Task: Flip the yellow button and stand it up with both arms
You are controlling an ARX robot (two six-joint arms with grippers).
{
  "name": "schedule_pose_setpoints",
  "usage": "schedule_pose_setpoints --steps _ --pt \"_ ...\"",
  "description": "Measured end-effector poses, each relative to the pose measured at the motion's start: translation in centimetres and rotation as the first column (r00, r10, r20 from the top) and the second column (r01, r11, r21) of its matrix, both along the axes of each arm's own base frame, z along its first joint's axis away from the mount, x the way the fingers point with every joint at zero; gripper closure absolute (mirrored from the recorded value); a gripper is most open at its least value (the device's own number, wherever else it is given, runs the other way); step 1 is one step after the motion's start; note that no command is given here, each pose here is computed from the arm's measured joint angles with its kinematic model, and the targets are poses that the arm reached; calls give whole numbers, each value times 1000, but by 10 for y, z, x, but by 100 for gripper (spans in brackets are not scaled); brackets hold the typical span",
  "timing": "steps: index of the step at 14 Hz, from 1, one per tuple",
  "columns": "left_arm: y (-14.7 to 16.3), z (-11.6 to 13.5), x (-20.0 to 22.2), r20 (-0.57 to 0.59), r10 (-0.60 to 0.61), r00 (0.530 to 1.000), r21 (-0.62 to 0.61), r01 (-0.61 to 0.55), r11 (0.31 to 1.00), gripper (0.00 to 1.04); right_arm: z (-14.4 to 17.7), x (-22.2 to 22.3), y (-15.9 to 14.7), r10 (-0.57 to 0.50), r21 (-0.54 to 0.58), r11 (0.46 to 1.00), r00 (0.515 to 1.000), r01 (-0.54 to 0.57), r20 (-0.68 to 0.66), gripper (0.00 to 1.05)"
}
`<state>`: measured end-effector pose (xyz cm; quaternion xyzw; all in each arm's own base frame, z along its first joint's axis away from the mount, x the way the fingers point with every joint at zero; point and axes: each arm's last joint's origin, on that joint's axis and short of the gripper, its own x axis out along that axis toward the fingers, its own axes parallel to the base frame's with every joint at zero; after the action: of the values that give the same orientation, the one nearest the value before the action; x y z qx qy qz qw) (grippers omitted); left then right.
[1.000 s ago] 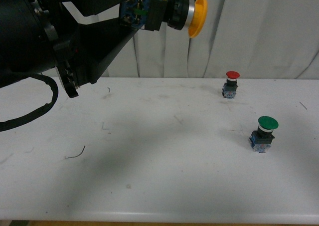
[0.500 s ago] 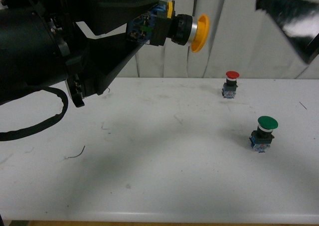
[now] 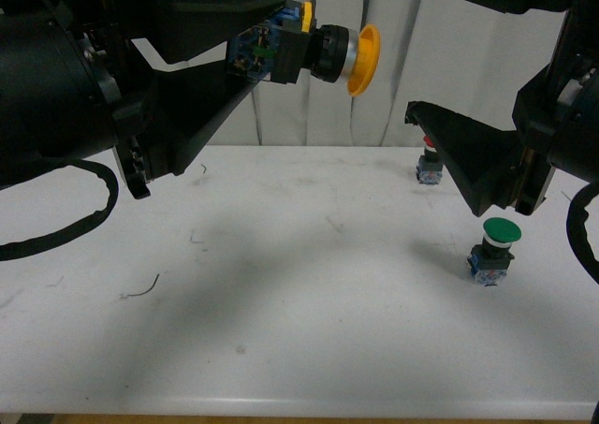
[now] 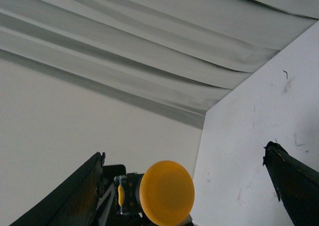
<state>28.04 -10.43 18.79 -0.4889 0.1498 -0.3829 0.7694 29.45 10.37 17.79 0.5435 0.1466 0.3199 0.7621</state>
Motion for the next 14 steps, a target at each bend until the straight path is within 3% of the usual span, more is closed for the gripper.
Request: schedule_pose_setpoints --steps 4,8,13,14 --pt "2 0 -1 2 1 1000 0 -1 1000 69 -4 10 15 18 69 998 998 -14 -57 7" --pt "4 1 -1 5 4 1000 0 -4 1000 69 -12 3 44 115 99 990 987 -104 -112 7" --pt "6 0 -2 -2 6 1000 3 -6 1000 69 -6 6 46 125 109 988 988 -114 -94 7" --pt "6 -1 -2 -2 7 1000 3 -7 1000 69 -6 6 47 129 108 987 987 -118 -94 12"
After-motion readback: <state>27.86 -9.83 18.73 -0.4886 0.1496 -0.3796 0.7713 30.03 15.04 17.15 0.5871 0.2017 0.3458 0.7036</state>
